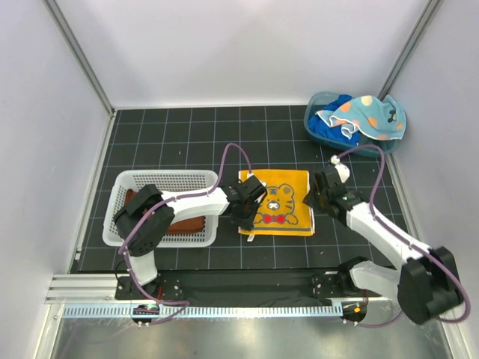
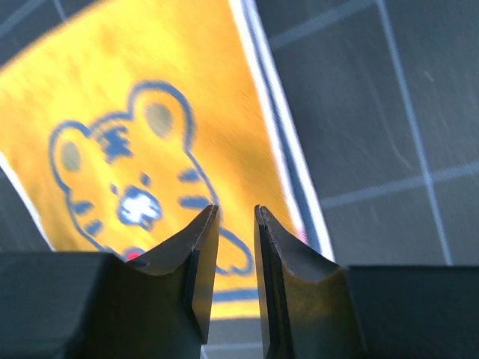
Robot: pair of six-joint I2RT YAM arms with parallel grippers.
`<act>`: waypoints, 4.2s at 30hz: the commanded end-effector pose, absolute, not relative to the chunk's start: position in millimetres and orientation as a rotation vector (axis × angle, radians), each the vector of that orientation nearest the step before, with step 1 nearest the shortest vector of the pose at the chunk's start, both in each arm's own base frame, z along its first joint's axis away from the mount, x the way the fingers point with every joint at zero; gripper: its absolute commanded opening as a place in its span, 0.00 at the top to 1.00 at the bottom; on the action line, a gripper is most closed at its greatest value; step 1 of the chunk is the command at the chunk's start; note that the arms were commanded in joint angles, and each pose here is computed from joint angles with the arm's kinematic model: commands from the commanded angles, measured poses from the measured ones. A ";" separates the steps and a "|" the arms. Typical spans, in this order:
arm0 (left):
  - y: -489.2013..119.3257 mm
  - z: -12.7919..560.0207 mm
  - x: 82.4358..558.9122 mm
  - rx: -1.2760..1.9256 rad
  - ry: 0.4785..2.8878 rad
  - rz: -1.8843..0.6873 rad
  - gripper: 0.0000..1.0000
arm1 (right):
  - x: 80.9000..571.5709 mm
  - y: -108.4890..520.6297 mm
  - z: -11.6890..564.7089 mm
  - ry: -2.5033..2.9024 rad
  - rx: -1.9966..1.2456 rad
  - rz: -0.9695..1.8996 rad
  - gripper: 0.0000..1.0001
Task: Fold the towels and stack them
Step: Fold the towel
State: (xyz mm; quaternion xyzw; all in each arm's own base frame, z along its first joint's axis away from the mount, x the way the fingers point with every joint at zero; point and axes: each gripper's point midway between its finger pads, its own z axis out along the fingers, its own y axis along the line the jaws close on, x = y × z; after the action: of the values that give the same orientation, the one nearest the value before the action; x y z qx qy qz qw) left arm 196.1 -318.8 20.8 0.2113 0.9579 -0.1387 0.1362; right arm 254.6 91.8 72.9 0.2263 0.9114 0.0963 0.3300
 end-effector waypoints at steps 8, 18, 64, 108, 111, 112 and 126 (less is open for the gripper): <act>-318.5 23.6 194.1 0.622 2.791 -0.413 0.85 | 343.3 104.3 72.7 2.353 0.516 0.193 0.68; -309.7 18.3 189.5 0.625 2.808 -0.382 0.86 | 371.4 87.0 31.8 2.441 0.526 0.084 0.70; -334.5 64.5 364.7 0.250 2.555 -0.307 0.69 | 249.1 90.9 35.9 2.421 0.594 0.154 0.67; -296.7 47.2 420.6 0.117 2.586 -0.242 0.57 | 391.9 64.5 73.6 2.379 0.334 -0.021 0.53; -297.0 39.3 422.7 0.112 2.594 -0.229 0.57 | 400.9 59.4 61.1 2.387 0.349 -0.043 0.53; -297.0 39.0 424.0 0.110 2.594 -0.228 0.57 | 403.1 58.5 60.0 2.382 0.353 -0.048 0.53; -301.6 40.0 428.6 0.065 2.545 -0.278 0.57 | 422.8 60.3 47.7 2.344 0.353 0.029 0.53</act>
State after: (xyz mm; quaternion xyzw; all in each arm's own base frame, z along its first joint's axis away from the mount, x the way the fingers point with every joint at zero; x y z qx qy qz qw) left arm 421.5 -295.4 25.7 0.0364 0.9609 -0.0824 0.2617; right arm 399.9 56.3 31.9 0.1412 0.9309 -0.0092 0.3367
